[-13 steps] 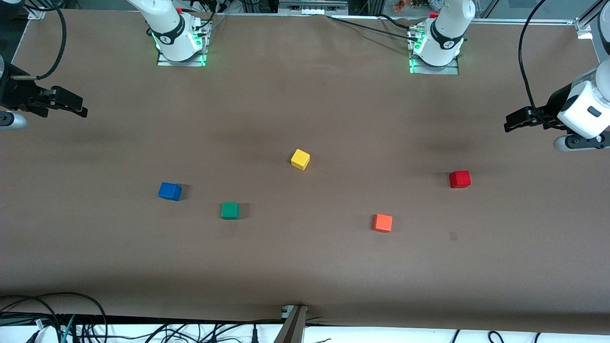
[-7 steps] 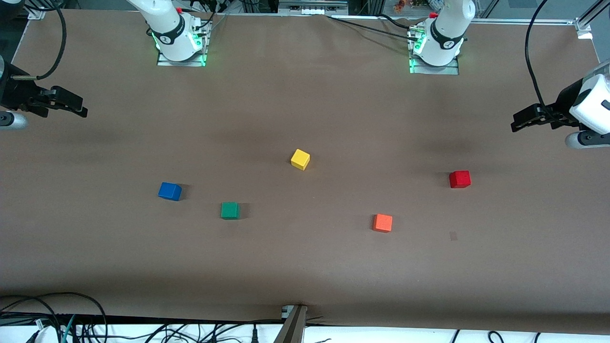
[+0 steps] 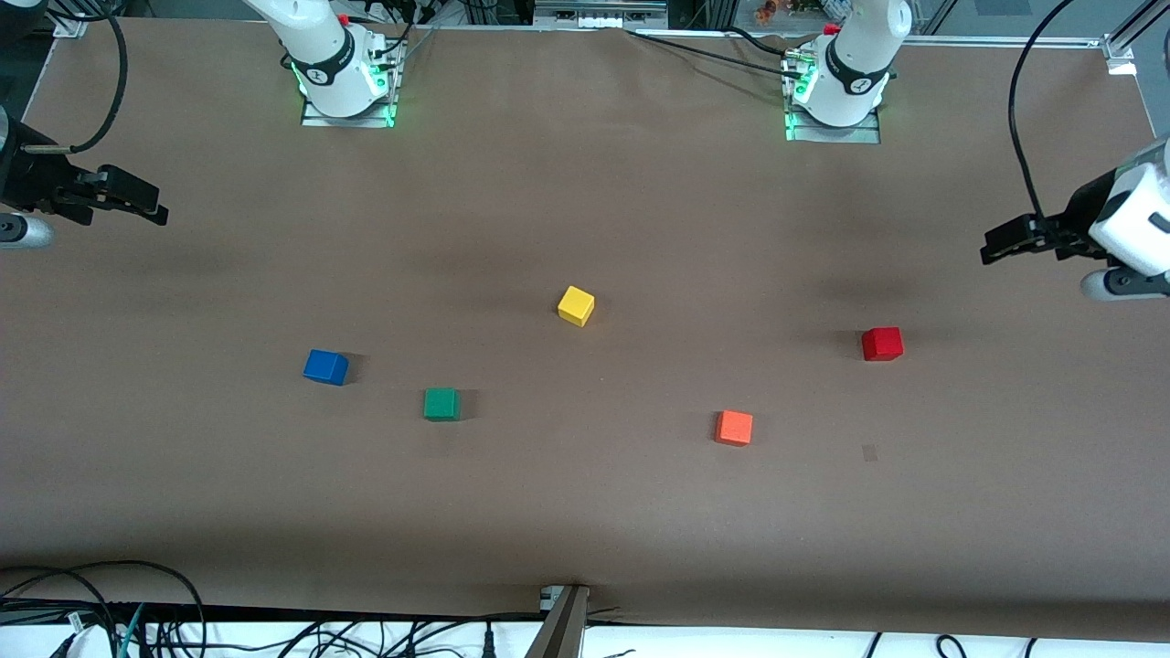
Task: Pass red block to right arm, stack on blue
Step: 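Move the left gripper down over the red cube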
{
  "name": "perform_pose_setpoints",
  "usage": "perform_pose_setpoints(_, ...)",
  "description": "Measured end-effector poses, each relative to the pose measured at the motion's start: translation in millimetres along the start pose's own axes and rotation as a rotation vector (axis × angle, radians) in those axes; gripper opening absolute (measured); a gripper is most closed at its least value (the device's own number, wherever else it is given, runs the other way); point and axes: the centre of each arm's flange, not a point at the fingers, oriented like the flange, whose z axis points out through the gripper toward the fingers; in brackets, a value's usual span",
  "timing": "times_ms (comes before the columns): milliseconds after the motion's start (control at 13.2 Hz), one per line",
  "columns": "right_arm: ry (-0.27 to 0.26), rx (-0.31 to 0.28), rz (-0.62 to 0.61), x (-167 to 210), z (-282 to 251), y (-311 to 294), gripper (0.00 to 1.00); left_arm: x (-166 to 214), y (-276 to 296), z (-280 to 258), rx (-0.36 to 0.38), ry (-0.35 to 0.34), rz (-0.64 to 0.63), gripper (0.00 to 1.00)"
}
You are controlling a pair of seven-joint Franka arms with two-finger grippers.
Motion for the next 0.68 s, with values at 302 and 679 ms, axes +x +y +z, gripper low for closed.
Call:
perform_pose_setpoints(302, -0.001, 0.0, 0.0, 0.1, 0.2, 0.0, 1.0, 15.9, -1.3, 88.3, -0.008, 0.038, -0.002, 1.0)
perform_pose_setpoints(679, -0.001, 0.0, 0.0, 0.1, 0.5, 0.1, 1.0, 34.5, -6.4, 188.0, -0.015, -0.033, 0.003, 1.0)
